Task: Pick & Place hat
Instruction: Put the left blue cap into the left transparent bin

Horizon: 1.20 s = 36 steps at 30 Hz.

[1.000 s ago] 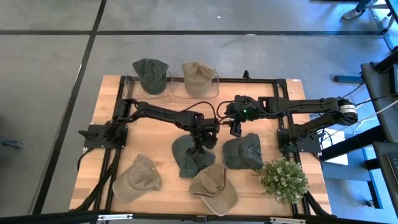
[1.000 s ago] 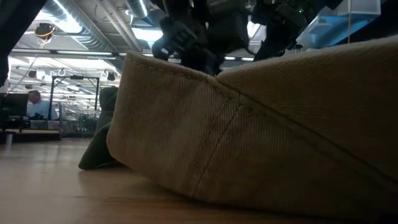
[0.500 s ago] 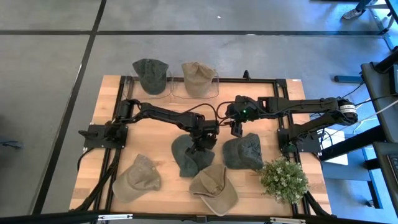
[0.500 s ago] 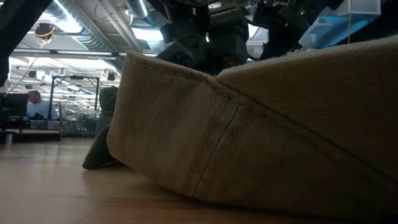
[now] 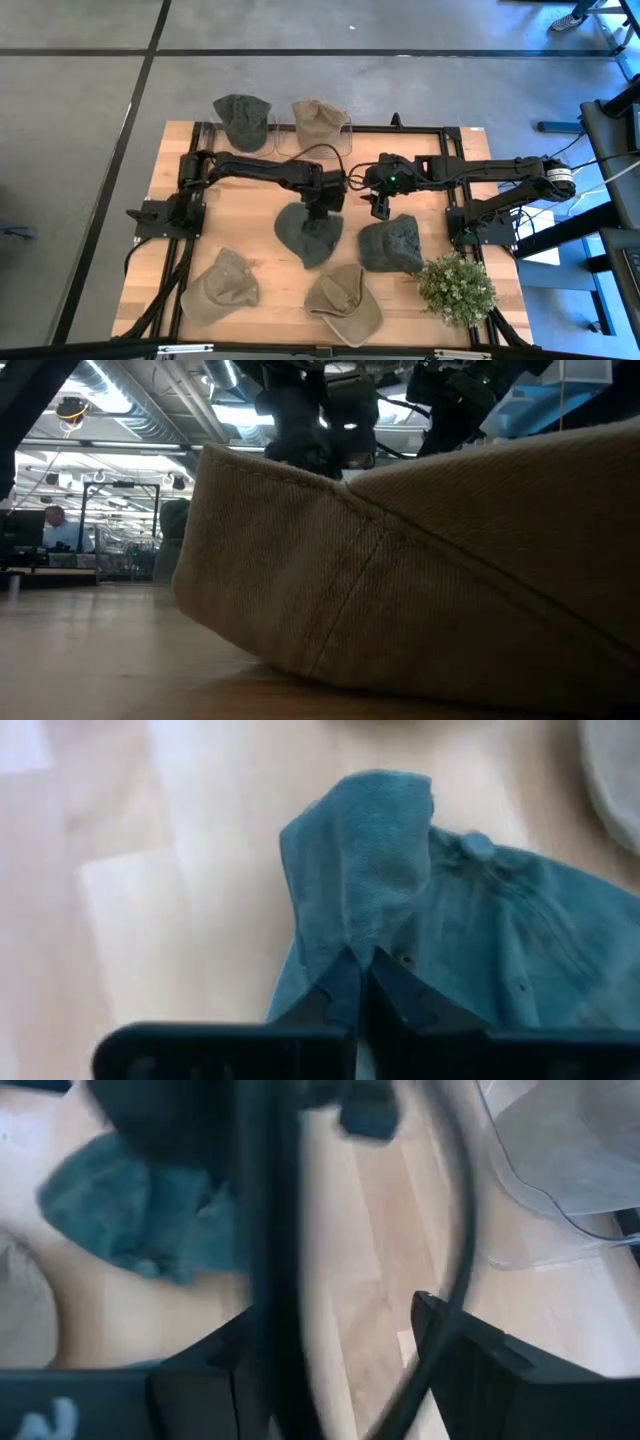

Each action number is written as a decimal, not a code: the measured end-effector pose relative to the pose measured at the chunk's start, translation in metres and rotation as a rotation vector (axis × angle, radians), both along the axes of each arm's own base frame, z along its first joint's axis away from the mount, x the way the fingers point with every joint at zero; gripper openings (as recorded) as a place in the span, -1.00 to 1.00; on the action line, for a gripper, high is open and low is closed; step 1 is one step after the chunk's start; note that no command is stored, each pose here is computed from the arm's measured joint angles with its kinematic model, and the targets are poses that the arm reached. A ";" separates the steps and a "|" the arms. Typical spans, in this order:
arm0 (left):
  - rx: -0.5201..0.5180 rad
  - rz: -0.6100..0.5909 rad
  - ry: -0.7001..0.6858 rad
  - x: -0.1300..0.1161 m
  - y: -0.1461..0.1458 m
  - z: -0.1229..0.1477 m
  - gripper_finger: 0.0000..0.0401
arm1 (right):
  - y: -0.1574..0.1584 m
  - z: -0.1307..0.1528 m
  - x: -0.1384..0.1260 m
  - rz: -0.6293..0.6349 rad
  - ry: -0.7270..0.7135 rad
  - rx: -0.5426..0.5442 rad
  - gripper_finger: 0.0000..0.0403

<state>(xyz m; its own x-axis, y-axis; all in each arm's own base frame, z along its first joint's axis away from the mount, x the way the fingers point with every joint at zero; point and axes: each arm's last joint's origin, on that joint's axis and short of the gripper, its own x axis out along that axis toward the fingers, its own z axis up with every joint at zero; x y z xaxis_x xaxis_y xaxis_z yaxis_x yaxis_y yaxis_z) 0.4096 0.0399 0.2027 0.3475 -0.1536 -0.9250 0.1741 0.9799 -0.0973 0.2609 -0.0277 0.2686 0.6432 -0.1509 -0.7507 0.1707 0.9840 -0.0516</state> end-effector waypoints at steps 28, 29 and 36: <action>0.371 0.546 -0.969 -0.164 0.009 0.124 -0.99 | 0.015 -0.034 -0.005 -0.001 -0.279 -0.322 0.07; 0.371 0.552 -0.995 -0.166 0.009 0.122 -0.99 | 0.016 -0.035 -0.005 0.019 -0.312 -0.326 0.07; 0.326 0.531 -1.140 -0.166 0.008 0.121 -0.99 | 0.022 -0.024 0.003 0.187 -0.568 -0.292 0.07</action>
